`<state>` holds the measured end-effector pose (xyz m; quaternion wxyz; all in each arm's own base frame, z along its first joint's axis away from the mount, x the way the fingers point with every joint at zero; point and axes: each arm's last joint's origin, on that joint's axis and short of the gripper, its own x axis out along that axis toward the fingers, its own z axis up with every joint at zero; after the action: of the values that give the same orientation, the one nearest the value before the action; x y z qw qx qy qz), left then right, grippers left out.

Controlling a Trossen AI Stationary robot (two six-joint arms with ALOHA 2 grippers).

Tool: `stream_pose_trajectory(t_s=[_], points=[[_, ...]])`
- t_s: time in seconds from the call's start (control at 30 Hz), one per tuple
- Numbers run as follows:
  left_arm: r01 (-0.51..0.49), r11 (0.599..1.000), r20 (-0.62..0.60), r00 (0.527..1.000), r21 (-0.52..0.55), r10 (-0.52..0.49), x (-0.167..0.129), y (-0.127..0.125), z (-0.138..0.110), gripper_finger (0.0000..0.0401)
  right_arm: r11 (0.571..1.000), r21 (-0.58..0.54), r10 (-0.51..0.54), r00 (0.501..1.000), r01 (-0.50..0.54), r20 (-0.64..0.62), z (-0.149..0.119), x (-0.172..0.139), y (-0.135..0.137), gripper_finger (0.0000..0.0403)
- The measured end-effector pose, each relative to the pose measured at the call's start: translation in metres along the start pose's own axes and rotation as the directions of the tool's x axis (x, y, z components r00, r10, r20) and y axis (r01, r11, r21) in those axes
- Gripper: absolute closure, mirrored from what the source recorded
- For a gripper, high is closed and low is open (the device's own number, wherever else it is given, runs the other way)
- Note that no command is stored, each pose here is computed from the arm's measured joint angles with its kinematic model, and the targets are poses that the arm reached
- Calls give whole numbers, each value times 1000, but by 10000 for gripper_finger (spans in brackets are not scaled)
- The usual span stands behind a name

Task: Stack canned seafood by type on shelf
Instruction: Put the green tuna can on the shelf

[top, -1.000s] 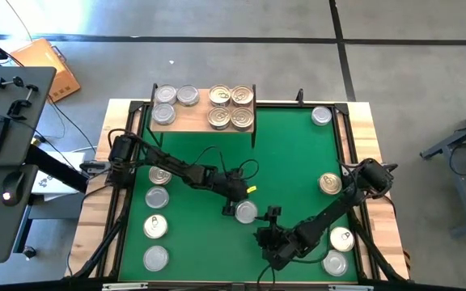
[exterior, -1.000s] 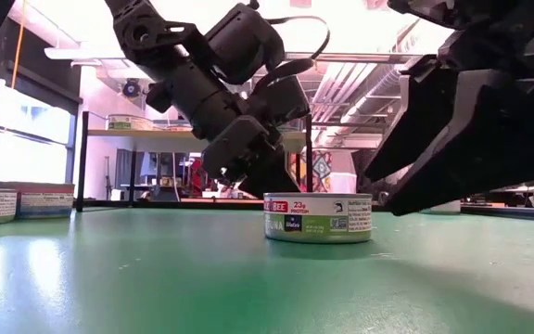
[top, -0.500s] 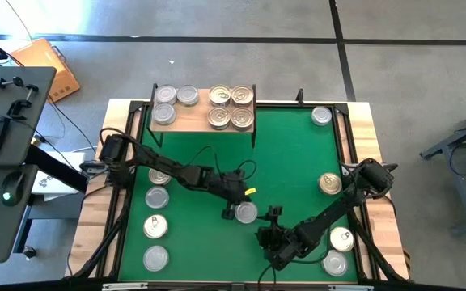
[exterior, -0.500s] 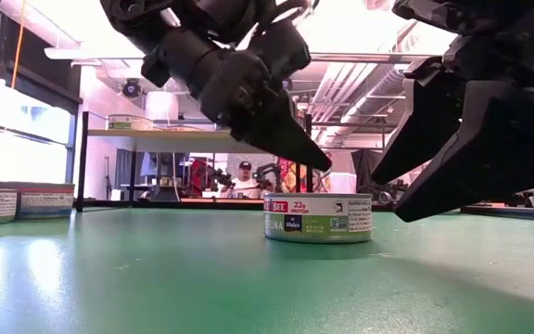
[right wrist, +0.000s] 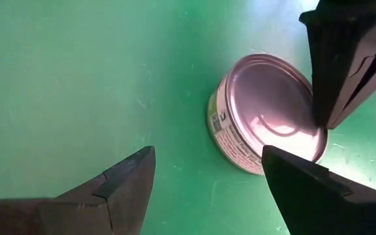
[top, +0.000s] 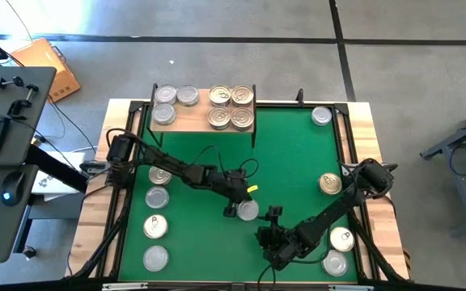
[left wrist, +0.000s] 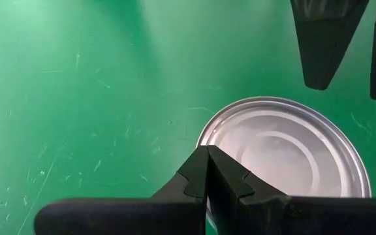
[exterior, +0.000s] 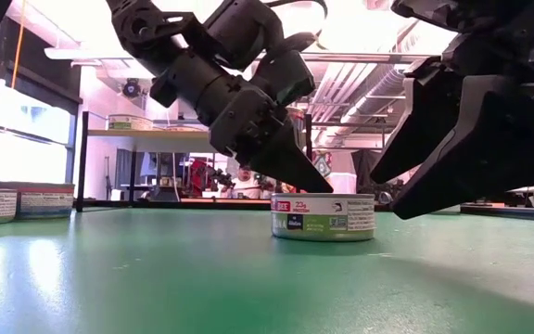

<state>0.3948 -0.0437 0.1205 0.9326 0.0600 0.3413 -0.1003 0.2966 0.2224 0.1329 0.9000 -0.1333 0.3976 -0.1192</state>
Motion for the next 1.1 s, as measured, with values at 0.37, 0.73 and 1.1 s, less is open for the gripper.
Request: stream_pose_trajectory(t_s=[0.37, 0.73, 1.1], points=[[26, 1000, -4, 1000, -3, -26, 2, 12, -4, 401, 995, -77, -62, 998, 63, 6, 3, 6, -8, 127], [55, 998, -14, 998, 3, -55, 2, 11, -6, 401, 998, -15, -56, 998, 57, 8, 2, 4, -7, 139], [57, 998, -24, 998, 6, -57, 2, 13, -9, 401, 998, -25, -57, 998, 57, 2, 8, 0, -5, 139]])
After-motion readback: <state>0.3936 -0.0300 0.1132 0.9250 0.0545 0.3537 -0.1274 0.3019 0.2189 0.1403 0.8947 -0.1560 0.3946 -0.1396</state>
